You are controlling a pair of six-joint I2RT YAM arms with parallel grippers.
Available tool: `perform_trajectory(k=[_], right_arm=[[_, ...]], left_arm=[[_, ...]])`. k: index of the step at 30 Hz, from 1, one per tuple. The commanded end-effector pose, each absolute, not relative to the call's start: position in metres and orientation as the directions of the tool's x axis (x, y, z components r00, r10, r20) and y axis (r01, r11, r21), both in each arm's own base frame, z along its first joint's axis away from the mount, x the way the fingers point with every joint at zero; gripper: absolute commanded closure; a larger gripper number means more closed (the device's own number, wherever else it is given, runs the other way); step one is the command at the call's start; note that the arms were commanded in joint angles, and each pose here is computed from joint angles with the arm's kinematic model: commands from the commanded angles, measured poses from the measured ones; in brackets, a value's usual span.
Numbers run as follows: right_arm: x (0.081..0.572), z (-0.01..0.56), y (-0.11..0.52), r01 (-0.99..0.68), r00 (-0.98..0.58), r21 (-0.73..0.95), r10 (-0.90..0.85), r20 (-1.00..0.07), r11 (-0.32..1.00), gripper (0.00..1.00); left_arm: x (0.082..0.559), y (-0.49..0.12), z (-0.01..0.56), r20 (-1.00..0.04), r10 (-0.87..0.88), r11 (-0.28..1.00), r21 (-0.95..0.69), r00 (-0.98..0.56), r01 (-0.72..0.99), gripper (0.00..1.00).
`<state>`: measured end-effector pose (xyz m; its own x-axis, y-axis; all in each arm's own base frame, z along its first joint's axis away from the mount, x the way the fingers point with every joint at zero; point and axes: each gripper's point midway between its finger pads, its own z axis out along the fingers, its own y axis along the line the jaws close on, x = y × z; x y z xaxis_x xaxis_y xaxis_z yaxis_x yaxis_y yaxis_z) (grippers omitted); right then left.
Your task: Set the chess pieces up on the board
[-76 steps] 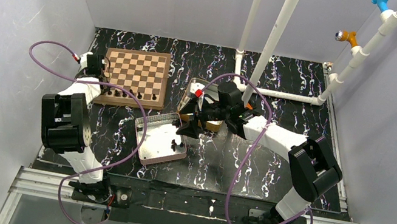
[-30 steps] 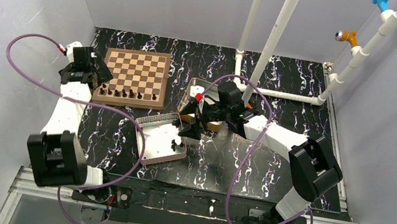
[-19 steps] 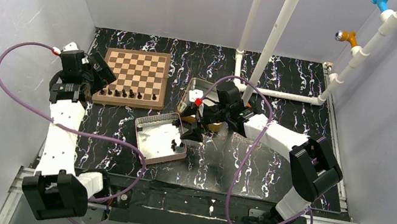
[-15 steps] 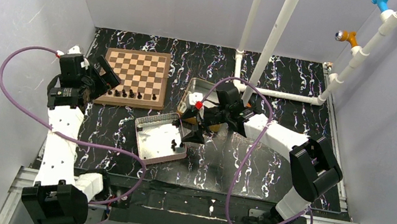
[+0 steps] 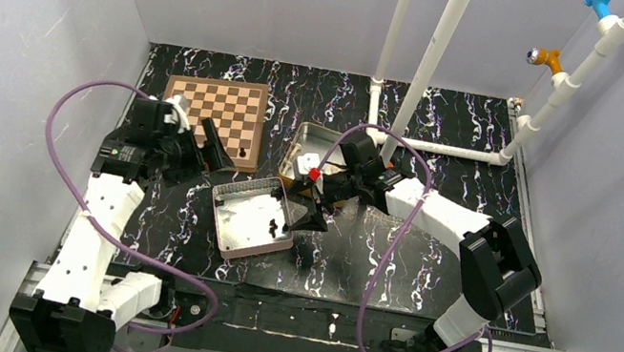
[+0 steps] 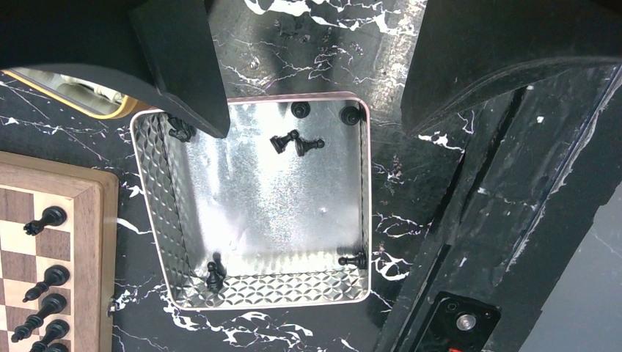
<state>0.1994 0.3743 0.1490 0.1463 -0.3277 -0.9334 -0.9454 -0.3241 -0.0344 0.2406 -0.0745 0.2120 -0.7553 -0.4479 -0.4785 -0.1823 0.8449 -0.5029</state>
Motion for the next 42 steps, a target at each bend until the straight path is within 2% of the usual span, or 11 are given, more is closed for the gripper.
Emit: perform_trajectory(k=[1, 11, 14, 16, 19, 26, 34, 42], right_arm=[[0.198, 0.181, 0.376, -0.931, 0.217, -0.117, -0.266, -0.939, -0.345, 0.06], [0.196, 0.181, 0.375, -0.933, 0.205, -0.105, -0.268, -0.941, -0.344, 0.06], [0.195, 0.18, 0.374, -0.933, 0.203, -0.102, -0.271, -0.941, -0.344, 0.06], [0.194, 0.18, 0.374, -0.934, 0.198, -0.098, -0.271, -0.942, -0.343, 0.06], [0.193, 0.18, 0.373, -0.936, 0.192, -0.093, -0.27, -0.943, -0.34, 0.06], [0.192, 0.179, 0.372, -0.938, 0.182, -0.086, -0.27, -0.945, -0.335, 0.06], [0.192, 0.177, 0.373, -0.941, 0.174, -0.079, -0.269, -0.947, -0.329, 0.06], [0.193, 0.175, 0.374, -0.943, 0.166, -0.073, -0.271, -0.948, -0.324, 0.06]], left_arm=[[0.227, -0.094, 0.212, -0.465, -0.366, 0.874, -0.469, -0.806, -0.127, 0.05], [0.223, -0.133, 0.191, -0.432, -0.266, 0.901, -0.429, -0.862, -0.063, 0.07], [0.222, -0.146, 0.179, -0.417, -0.239, 0.905, -0.424, -0.877, -0.046, 0.11], [0.222, -0.155, 0.171, -0.411, -0.219, 0.906, -0.423, -0.885, -0.028, 0.15], [0.224, -0.165, 0.156, -0.388, -0.203, 0.906, -0.422, -0.899, -0.023, 0.29], [0.236, -0.182, 0.121, -0.307, -0.269, 0.886, -0.451, -0.913, -0.11, 0.54], [0.237, -0.19, 0.078, -0.215, -0.301, 0.888, -0.419, -0.929, -0.19, 0.61], [0.239, -0.202, 0.055, -0.189, -0.18, 0.928, -0.359, -0.965, -0.103, 0.65]])
